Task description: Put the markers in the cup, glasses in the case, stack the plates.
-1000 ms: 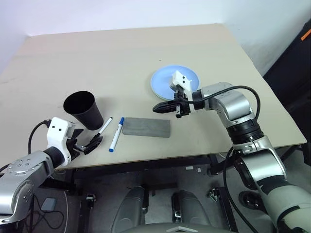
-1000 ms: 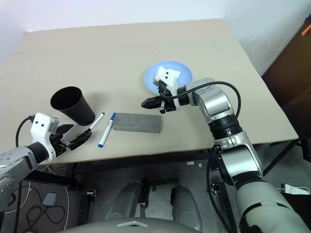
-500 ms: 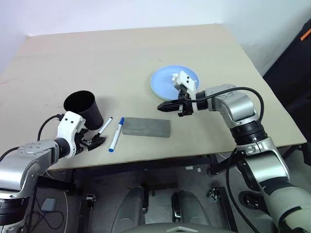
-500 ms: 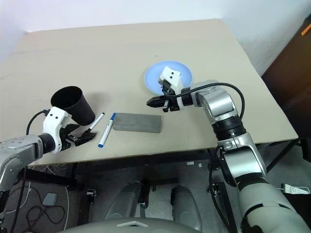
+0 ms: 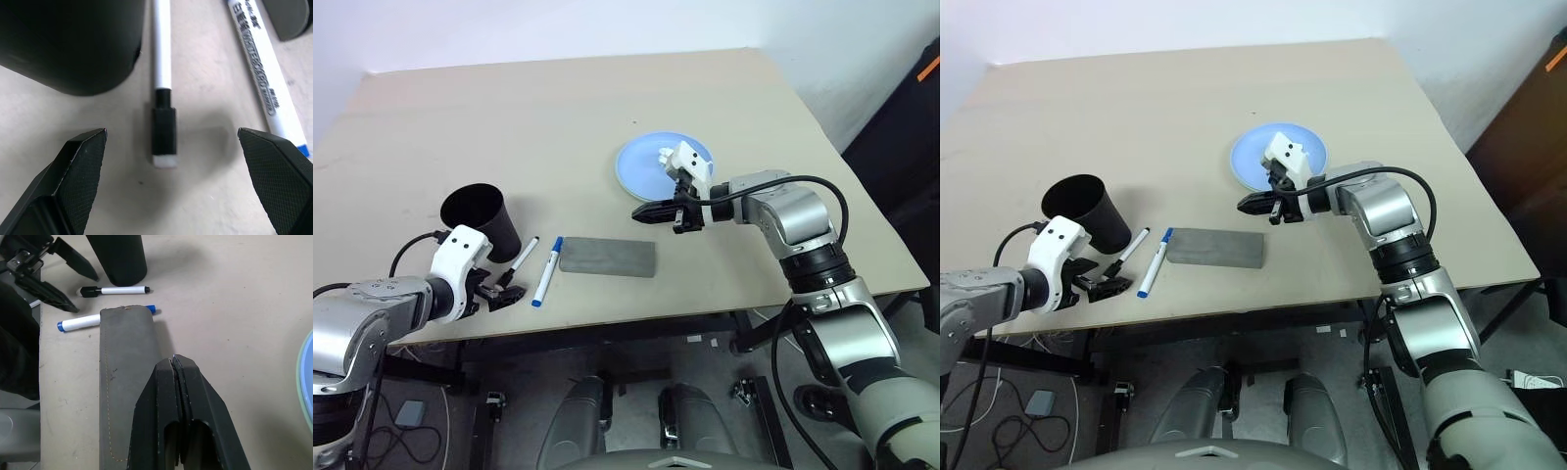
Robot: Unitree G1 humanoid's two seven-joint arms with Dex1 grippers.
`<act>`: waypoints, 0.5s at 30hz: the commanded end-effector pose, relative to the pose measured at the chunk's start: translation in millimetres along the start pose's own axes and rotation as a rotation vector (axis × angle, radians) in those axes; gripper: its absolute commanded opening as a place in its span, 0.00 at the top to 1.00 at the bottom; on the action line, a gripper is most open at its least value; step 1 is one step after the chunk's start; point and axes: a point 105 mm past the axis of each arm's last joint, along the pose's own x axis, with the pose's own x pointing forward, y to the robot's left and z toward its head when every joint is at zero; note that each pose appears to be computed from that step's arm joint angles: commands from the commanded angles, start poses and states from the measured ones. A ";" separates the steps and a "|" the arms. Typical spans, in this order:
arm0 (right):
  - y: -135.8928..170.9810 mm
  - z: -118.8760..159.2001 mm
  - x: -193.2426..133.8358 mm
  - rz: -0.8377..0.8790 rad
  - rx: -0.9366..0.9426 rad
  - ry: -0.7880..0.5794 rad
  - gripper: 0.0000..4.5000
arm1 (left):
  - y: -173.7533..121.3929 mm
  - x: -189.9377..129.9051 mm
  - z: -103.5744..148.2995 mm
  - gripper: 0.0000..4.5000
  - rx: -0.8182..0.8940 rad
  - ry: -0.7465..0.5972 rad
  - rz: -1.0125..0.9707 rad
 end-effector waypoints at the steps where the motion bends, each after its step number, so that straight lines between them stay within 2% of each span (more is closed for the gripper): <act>1: -0.1 10.9 -4.1 -0.006 -0.038 -0.030 0.99 | -2.9 -4.1 0.5 0.00 0.004 0.005 0.003; 3: -0.8 10.5 -3.8 -0.008 -0.039 -0.028 0.99 | -5.1 -3.4 1.5 0.00 0.004 0.006 -0.004; 6: -1.5 10.8 -4.2 -0.012 -0.039 -0.028 1.00 | -6.2 -4.6 4.4 0.14 0.004 0.004 -0.008; 15: -4.1 10.4 -5.0 -0.029 -0.041 -0.029 1.00 | -6.6 -8.2 6.3 0.84 0.006 0.014 -0.018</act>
